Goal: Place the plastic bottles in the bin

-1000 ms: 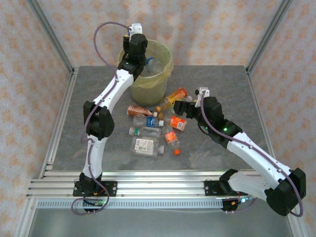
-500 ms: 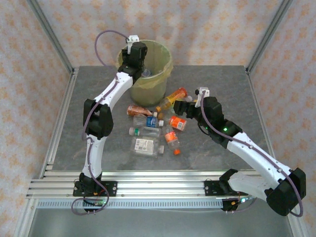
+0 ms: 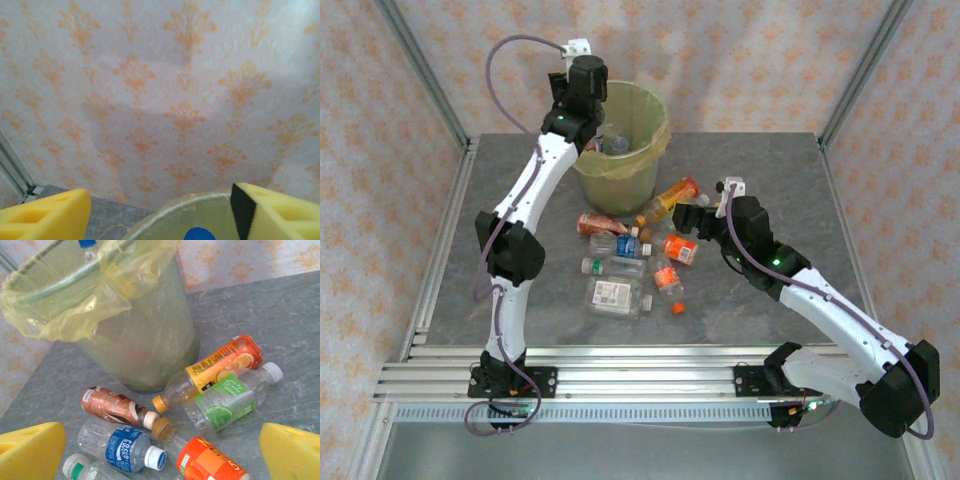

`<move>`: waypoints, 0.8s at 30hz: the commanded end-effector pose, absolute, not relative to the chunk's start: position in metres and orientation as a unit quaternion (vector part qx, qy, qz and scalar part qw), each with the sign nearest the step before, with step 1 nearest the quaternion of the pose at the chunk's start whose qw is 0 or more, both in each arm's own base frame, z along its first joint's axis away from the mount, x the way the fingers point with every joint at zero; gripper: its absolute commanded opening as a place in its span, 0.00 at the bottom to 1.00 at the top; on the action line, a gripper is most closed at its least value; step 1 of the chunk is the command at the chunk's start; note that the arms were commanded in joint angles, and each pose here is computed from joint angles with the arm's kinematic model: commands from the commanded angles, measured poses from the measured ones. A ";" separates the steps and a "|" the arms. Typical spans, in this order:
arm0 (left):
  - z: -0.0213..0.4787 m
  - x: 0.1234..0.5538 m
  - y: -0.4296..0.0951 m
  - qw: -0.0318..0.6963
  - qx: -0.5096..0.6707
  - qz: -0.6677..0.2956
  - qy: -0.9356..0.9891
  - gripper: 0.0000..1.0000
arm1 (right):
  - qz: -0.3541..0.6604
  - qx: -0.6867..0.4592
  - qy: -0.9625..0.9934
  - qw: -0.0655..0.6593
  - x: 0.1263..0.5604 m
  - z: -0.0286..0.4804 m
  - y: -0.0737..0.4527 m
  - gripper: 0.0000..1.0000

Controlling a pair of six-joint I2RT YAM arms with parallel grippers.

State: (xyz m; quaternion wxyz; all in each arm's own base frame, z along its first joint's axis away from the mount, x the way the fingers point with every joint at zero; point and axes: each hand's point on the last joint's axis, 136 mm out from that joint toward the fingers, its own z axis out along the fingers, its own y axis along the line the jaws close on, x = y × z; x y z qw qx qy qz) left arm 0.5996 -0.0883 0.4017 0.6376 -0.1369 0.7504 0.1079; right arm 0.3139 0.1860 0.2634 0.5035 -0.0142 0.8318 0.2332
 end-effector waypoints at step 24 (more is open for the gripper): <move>0.342 0.312 -0.023 0.526 -0.287 -0.084 0.796 1.00 | 0.052 0.104 0.909 0.400 0.291 0.209 0.114 0.99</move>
